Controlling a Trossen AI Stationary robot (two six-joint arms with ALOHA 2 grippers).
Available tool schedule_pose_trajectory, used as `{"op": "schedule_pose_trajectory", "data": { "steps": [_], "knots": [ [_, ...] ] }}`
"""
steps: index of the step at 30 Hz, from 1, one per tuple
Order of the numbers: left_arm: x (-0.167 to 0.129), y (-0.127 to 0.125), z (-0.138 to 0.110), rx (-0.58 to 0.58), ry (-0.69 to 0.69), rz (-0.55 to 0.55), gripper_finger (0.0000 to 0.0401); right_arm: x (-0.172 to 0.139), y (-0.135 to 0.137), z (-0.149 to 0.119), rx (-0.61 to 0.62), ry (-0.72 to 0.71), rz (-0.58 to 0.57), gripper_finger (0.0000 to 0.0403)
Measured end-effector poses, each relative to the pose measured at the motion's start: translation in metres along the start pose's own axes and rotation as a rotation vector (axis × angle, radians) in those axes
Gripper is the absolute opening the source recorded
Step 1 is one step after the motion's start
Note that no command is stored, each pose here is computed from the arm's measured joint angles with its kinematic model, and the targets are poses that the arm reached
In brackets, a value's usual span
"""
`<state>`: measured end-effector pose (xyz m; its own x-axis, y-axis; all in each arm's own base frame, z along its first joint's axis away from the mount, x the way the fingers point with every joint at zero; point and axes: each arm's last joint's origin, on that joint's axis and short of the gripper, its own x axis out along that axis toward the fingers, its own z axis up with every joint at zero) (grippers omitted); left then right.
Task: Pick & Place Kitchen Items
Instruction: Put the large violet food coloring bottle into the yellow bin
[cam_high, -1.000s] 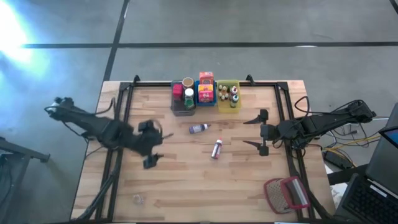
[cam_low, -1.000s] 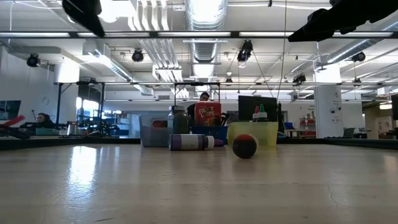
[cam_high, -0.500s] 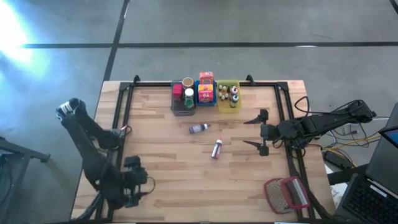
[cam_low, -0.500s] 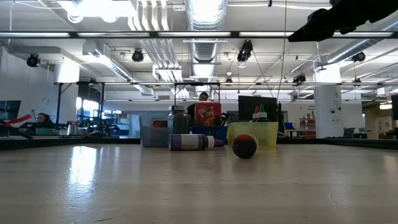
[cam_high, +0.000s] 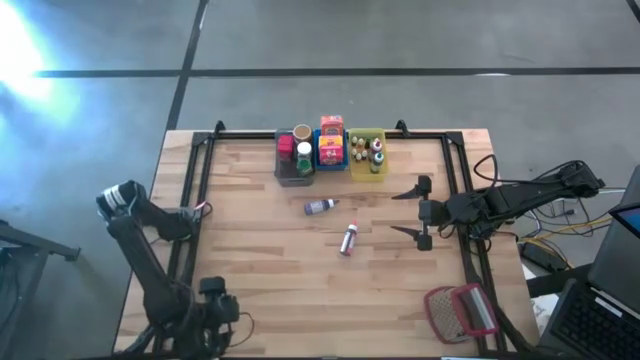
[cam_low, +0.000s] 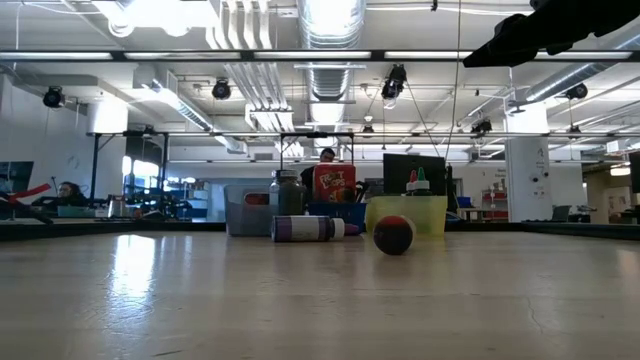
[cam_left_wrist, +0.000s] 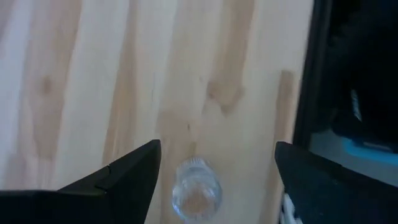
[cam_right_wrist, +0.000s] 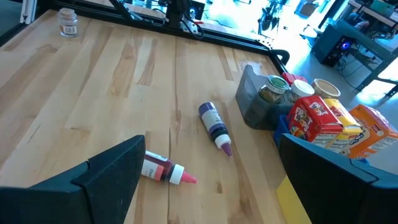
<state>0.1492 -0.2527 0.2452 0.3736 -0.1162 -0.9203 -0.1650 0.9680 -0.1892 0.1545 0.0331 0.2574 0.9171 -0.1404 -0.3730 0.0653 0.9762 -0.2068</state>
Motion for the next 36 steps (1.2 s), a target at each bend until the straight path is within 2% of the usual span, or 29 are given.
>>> {"op": "schedule_pose_trajectory", "data": {
  "steps": [5, 8, 11, 15, 19, 22, 26, 29, 36],
  "knots": [
    [0.011, 0.008, 0.021, 0.017, -0.149, 0.11, 0.0318, 0.0, 0.0, 0.0, 0.0, 0.0, 0.0, 0.0364],
    [0.015, 0.022, 0.048, 0.063, -0.198, 0.175, 0.0318, 0.0, 0.0, 0.0, 0.0, 0.0, 0.0, 0.0364],
    [0.023, 0.045, 0.082, 0.127, -0.19, 0.247, 0.0315, 0.0, 0.0, 0.0, 0.0, -0.001, 0.0, 0.0364],
    [0.031, 0.092, 0.132, 0.11, -0.135, 0.3, 0.031, 0.0, 0.0, 0.0, 0.0, 0.0, 0.0, 0.0364],
    [0.027, 0.15, 0.18, 0.045, -0.154, 0.344, 0.031, 0.0, 0.0, 0.0, 0.0, 0.0, 0.0, 0.0364],
    [0.021, 0.189, 0.205, 0.018, -0.185, 0.343, 0.0309, 0.0, 0.0, 0.0, 0.0, 0.0, 0.0, 0.0364],
    [0.016, 0.23, 0.226, -0.025, -0.261, 0.277, 0.0309, 0.0, 0.0, 0.0, 0.0, 0.0, 0.0, 0.0364],
    [0.016, 0.25, 0.236, -0.033, -0.307, 0.274, 0.0309, 0.0, 0.0, 0.0, 0.0, 0.0, 0.0, 0.0364],
    [0.036, 0.261, 0.254, 0.047, -0.338, 0.27, 0.0309, 0.0, 0.0, 0.0, 0.0, -0.001, 0.0, 0.0364]
  ]
}}
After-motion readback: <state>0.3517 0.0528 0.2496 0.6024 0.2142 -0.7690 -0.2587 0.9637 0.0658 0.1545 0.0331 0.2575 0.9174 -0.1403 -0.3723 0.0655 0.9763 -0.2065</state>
